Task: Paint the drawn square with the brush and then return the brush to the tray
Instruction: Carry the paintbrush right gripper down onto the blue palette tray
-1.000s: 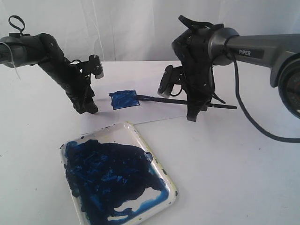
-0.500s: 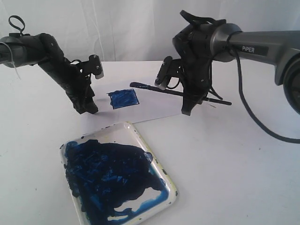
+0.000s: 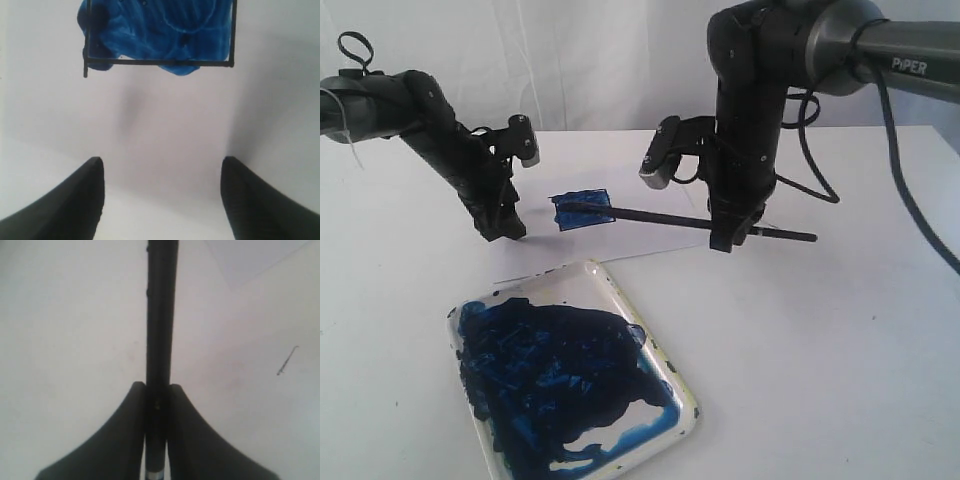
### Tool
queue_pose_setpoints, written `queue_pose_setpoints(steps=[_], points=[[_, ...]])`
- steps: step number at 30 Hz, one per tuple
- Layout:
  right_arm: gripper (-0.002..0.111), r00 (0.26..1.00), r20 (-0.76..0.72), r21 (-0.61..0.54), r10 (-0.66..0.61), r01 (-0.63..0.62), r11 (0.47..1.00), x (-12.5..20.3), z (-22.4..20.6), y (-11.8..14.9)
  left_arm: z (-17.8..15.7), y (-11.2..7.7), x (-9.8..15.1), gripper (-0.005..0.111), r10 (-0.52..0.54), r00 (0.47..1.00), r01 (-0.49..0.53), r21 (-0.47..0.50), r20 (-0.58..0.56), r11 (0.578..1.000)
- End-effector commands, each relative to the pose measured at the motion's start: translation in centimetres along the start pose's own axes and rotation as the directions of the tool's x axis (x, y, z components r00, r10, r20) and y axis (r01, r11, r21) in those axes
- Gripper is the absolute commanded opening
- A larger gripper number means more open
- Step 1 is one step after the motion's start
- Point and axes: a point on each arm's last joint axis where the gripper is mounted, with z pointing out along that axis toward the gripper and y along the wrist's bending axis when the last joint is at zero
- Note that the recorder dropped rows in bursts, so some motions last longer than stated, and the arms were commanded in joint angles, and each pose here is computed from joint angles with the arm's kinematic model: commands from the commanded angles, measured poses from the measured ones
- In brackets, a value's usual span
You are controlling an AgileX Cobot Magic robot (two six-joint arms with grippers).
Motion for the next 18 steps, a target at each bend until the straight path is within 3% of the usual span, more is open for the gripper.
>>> queue_pose_setpoints(steps=[1,8,14,18], points=[[0.0,0.998,-0.022,-0.056,-0.063,0.062,0.997,1.1,0.4,1.3,-1.5,-0.3,-0.6,0.069,0.01,1.0,-0.01,0.021,0.002,1.0],[0.0,0.99,-0.034,-0.175,-0.139,0.132,0.976,2.9,1.6,4.2,-2.7,-0.3,-1.0,0.083,-0.014,1.0,0.014,0.015,0.01,1.0],[0.0,0.986,-0.056,-0.25,-0.155,0.137,0.959,3.7,2.7,6.1,-4.8,-0.4,-1.4,0.07,-0.078,0.997,0.078,0.019,-0.015,0.997],[0.0,0.962,-0.086,-0.257,-0.259,0.23,0.939,3.5,3.8,8.0,-6.5,-0.4,-1.5,0.068,-0.126,0.991,0.126,-0.01,-0.053,0.992]])
